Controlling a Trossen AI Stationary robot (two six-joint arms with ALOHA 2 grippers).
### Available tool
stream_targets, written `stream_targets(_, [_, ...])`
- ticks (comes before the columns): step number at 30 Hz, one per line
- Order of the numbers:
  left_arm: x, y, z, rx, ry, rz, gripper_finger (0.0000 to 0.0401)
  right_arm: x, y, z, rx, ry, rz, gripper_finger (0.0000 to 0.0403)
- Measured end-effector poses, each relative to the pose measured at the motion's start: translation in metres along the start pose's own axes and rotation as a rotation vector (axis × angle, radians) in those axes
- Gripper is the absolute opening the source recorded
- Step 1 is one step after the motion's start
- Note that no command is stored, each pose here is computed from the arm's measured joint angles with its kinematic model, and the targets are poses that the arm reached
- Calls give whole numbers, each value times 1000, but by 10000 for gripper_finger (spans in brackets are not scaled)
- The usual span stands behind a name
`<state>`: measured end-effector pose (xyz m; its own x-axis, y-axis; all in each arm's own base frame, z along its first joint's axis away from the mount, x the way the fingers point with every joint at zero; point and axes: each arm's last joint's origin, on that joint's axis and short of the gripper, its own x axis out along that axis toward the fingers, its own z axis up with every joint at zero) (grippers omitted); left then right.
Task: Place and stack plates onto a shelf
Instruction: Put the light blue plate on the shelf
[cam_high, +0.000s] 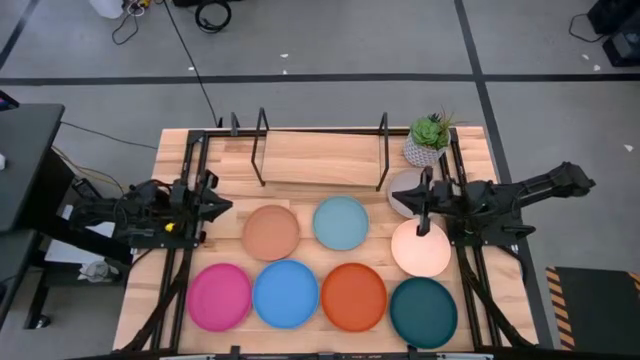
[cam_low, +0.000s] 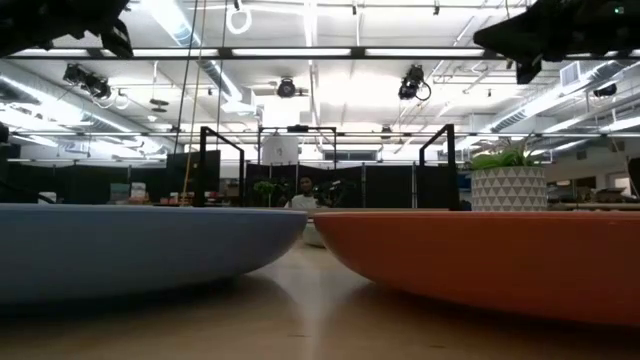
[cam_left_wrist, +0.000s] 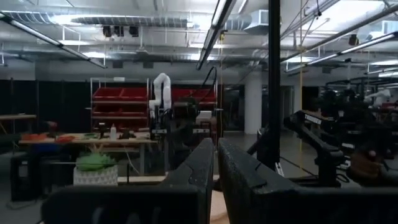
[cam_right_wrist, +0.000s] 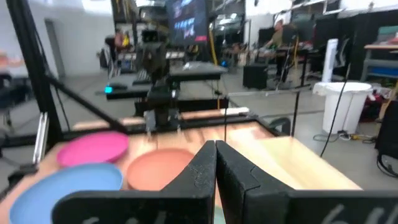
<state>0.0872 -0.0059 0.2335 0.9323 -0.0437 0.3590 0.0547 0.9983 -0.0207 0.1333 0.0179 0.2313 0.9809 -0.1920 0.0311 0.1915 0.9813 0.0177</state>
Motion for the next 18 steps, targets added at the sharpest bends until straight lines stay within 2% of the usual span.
stream_targets(18, [21,-3,-20,-150,155,-5,32,69,24,-18,-173,414,65,17])
